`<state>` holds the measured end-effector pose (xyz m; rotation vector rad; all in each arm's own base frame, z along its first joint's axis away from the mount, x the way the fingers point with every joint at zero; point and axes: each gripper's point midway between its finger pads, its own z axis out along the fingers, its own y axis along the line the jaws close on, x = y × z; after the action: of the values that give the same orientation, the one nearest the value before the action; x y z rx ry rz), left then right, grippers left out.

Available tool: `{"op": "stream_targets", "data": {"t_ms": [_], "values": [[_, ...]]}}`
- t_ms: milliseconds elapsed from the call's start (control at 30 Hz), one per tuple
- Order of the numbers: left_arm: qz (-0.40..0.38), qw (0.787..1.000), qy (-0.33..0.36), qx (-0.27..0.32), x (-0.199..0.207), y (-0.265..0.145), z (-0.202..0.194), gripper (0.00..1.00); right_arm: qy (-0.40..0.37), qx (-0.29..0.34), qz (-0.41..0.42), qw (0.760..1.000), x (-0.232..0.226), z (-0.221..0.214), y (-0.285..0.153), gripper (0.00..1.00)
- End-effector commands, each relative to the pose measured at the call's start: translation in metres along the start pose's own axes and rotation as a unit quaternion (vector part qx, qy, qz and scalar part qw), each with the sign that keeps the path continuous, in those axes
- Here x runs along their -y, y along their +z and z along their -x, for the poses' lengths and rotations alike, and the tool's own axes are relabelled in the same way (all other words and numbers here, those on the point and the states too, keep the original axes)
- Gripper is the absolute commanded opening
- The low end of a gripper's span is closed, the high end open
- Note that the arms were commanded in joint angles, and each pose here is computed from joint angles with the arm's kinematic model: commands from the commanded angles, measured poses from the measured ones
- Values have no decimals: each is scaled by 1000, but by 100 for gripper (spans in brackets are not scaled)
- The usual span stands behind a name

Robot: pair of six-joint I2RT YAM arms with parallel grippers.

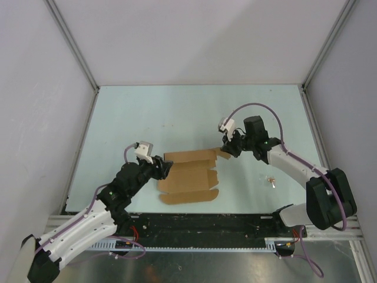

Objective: Fold the paper box

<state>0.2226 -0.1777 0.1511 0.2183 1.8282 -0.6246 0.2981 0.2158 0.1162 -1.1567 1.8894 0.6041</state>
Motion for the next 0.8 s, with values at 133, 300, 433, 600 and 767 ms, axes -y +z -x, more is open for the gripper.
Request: {"op": "stream_targets", "data": {"t_ms": [133,300,433,600,767], "values": [[-11,1000,10,16,8,0,17,59,-44,3,31,999,9,21,8,11],[-12,999,12,28,9,-3,26,59,-41,10,24,999,12,27,8,32],[-13,999,17,48,13,-5,44,59,-31,27,3,999,16,40,1,36],[-10,998,50,47,21,8,69,60,36,74,-40,996,21,71,-18,40],[-31,996,79,14,40,40,78,61,92,101,-56,989,7,92,-36,43]]}}
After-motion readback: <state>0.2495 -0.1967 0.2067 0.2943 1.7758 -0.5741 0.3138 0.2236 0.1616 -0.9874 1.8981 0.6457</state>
